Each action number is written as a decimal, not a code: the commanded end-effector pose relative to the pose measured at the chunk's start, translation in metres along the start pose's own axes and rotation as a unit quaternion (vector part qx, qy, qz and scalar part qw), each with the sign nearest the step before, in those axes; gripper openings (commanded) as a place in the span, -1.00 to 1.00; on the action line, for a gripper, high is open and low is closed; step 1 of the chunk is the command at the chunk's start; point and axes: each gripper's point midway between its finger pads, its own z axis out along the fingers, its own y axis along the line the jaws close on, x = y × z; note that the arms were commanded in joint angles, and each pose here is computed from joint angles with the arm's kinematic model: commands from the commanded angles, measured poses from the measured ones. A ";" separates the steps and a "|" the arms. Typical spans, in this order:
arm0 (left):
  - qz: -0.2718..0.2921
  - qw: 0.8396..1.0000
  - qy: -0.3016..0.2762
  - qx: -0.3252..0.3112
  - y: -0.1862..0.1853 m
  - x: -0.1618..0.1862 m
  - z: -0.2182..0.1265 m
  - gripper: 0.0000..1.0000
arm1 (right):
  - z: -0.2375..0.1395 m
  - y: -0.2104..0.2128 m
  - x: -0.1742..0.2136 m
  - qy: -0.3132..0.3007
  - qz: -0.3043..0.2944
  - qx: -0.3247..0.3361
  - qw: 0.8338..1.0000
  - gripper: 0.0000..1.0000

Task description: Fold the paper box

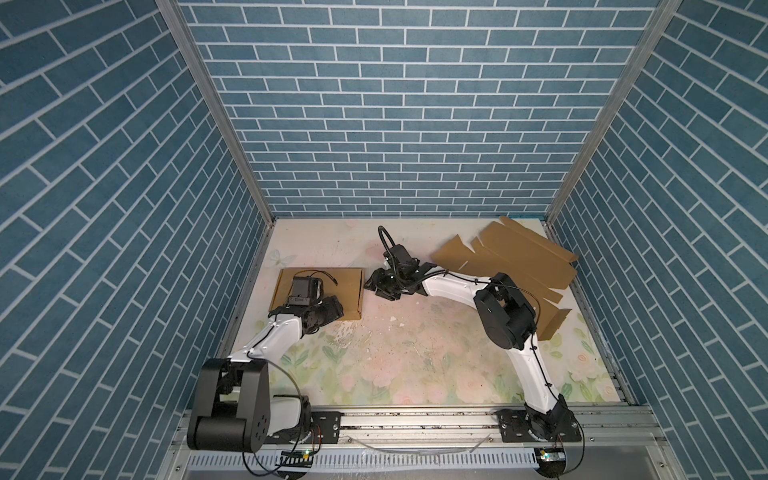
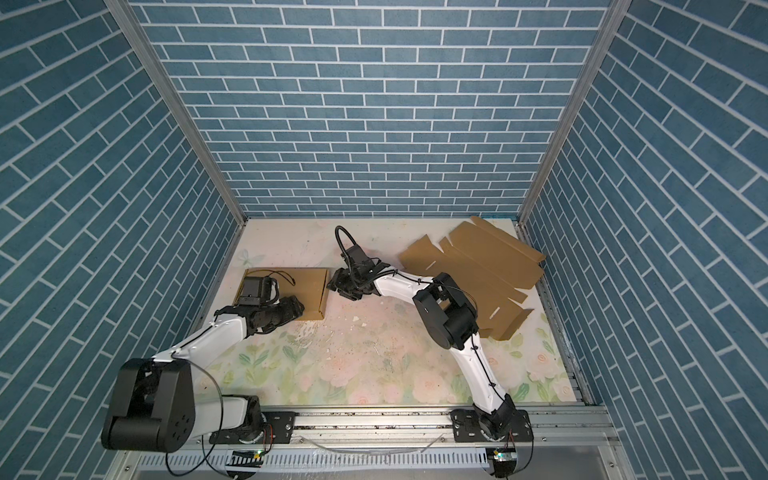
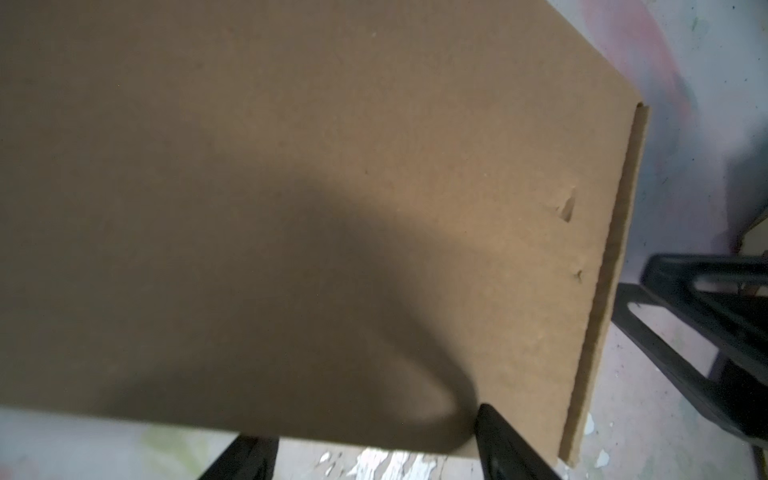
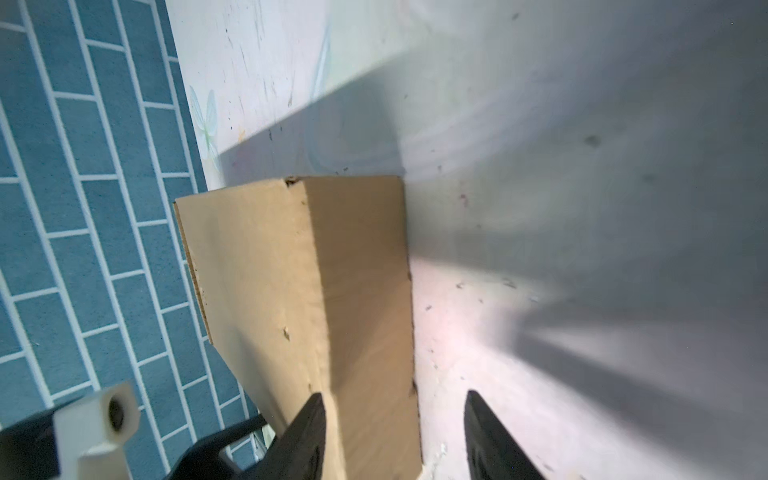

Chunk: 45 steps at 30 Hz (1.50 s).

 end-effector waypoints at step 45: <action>0.207 0.965 -0.156 -0.029 -0.074 -0.044 -0.067 0.78 | -0.135 -0.178 -0.245 -0.263 0.022 0.342 0.902 0.49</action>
